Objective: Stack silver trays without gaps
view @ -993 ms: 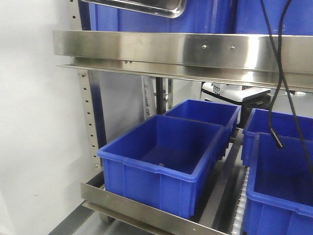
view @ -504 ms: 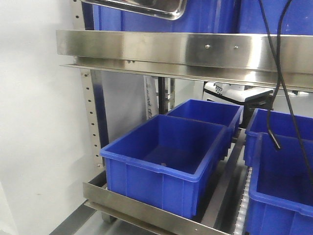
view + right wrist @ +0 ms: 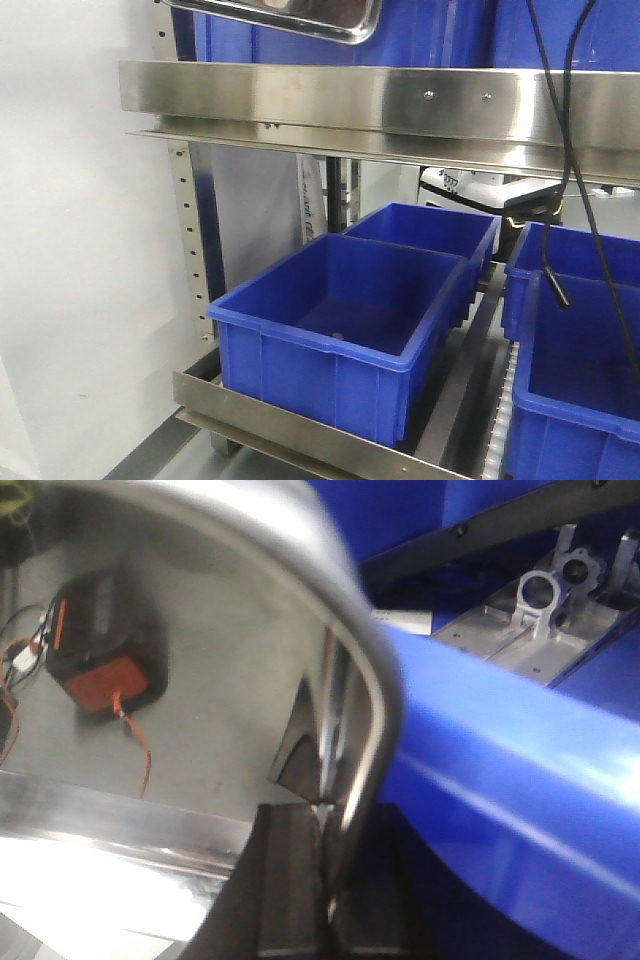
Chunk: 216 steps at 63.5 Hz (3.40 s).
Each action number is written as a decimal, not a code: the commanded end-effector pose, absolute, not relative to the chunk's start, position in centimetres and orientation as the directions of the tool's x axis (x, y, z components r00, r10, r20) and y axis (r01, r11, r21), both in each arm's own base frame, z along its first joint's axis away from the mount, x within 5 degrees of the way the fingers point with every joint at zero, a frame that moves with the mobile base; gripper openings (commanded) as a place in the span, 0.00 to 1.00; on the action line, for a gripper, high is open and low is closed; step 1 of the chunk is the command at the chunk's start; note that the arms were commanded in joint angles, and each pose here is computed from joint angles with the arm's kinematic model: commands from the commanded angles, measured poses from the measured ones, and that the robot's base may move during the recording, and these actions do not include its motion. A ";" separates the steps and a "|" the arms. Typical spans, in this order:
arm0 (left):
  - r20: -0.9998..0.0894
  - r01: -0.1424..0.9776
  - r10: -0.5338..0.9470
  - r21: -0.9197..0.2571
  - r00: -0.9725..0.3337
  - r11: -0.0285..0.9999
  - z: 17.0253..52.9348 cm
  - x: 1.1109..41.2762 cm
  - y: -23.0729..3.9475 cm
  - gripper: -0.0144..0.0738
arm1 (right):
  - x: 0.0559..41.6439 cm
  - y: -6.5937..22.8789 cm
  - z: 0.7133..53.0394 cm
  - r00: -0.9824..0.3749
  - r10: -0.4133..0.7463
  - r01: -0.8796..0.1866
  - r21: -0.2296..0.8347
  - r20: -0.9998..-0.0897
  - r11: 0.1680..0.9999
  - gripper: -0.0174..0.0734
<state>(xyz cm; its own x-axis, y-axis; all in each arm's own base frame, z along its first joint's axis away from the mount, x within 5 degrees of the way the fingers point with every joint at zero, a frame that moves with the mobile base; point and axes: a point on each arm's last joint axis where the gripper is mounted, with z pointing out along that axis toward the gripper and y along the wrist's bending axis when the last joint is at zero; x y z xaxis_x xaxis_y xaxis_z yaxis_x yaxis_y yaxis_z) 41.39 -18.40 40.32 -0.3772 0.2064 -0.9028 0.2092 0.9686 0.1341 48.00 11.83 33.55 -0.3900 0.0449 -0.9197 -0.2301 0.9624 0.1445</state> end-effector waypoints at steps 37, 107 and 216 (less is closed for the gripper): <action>-0.938 0.258 0.147 0.065 -0.313 0.964 42.0 40.5 -19.7 0.16 | 48.1 11.2 34.8 -0.305 0.040 -0.225 0.113 -0.951 0.968 0.10; -0.995 0.375 -0.048 -0.077 -0.088 0.924 48.4 37.0 -19.7 0.16 | 40.8 9.2 46.3 -0.079 -0.048 -0.227 -0.029 -0.996 0.973 0.10; -0.998 0.401 -0.048 -0.033 0.028 0.915 49.4 36.9 -19.9 0.16 | 41.0 9.2 47.6 0.080 -0.011 -0.220 -0.029 -0.997 0.975 0.10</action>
